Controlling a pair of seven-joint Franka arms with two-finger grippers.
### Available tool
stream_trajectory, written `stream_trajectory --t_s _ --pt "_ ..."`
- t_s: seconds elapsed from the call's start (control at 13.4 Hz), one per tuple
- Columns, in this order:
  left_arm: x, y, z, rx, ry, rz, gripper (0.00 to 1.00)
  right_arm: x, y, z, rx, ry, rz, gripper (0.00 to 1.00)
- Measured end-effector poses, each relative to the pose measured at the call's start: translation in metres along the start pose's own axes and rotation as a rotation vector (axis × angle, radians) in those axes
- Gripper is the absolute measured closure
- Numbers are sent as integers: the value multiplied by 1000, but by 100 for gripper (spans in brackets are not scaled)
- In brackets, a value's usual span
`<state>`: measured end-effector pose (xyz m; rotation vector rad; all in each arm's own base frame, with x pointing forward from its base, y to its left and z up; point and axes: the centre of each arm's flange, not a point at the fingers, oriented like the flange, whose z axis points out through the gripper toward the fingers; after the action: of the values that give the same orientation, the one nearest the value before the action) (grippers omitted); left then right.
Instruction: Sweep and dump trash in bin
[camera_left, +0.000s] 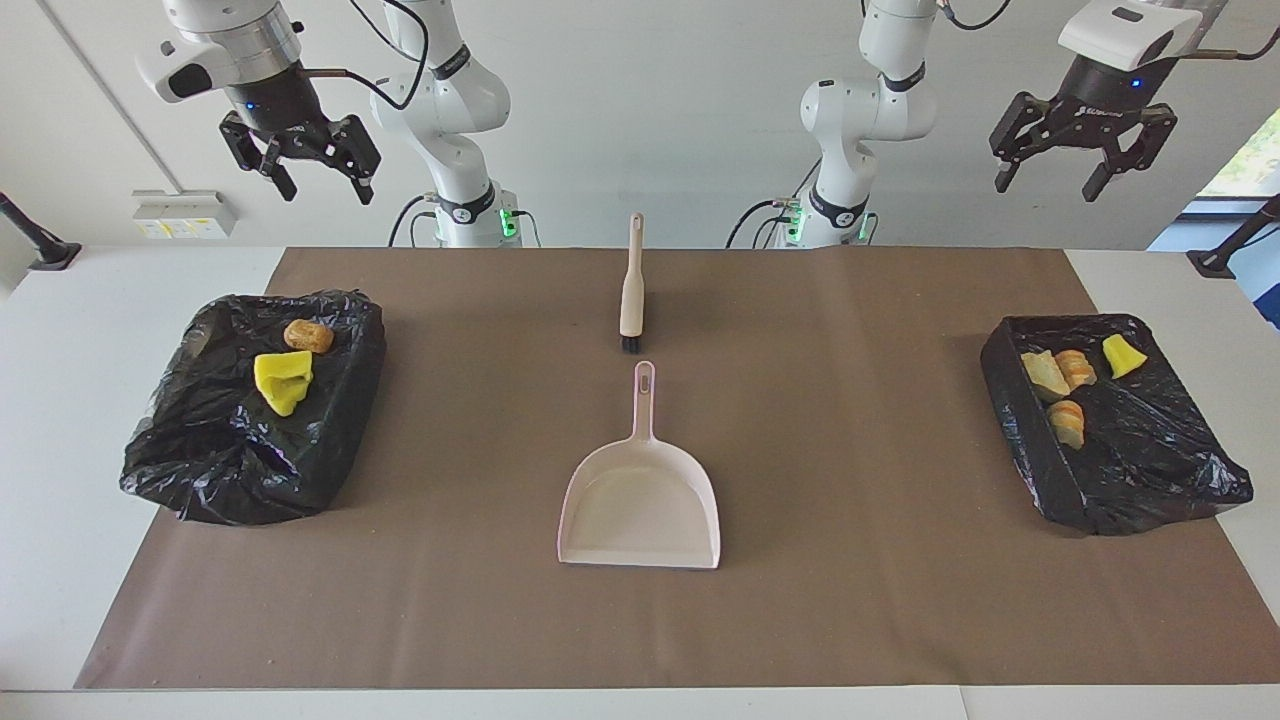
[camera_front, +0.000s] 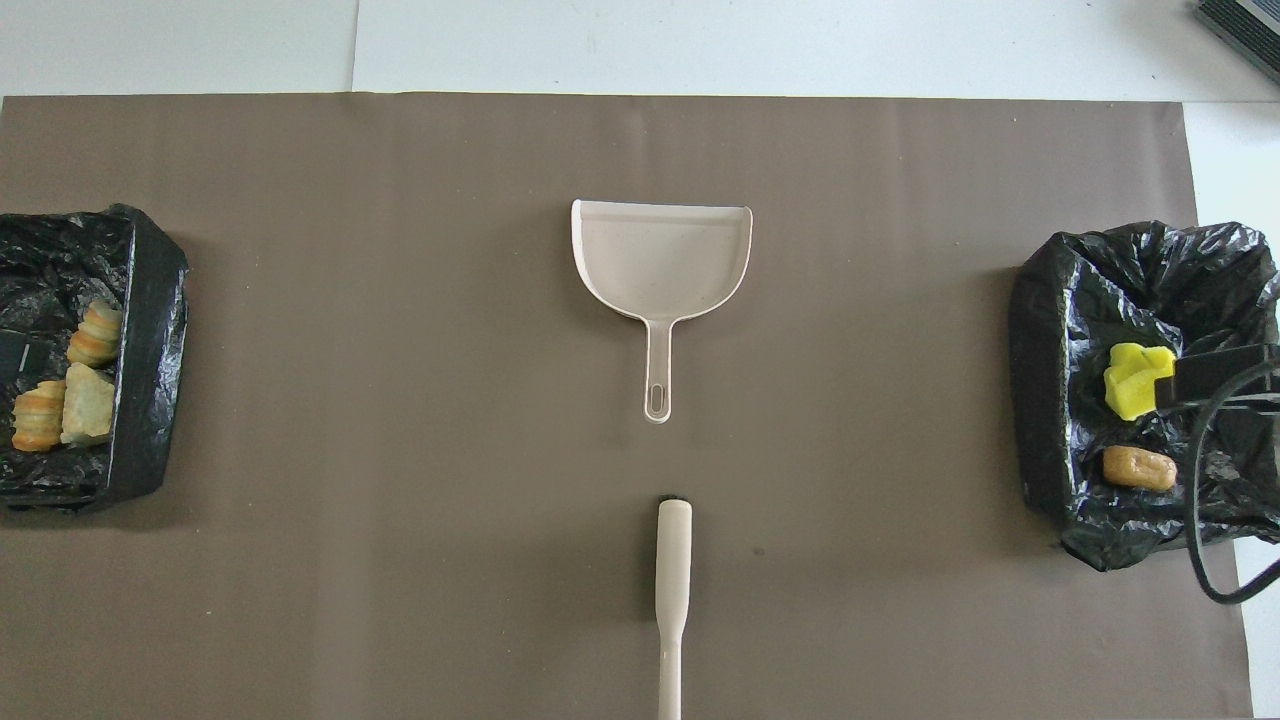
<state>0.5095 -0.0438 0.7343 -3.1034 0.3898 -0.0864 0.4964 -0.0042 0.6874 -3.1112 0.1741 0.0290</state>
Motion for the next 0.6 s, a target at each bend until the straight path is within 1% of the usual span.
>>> stream_trajectory --t_s 0.37,0.6 --pt "2 24 1 -3 -11 -19 0 0 0 0 0 0 0 0" --pt "0 24 0 -2 -19 -30 0 0 0 0 0 0 0 0"
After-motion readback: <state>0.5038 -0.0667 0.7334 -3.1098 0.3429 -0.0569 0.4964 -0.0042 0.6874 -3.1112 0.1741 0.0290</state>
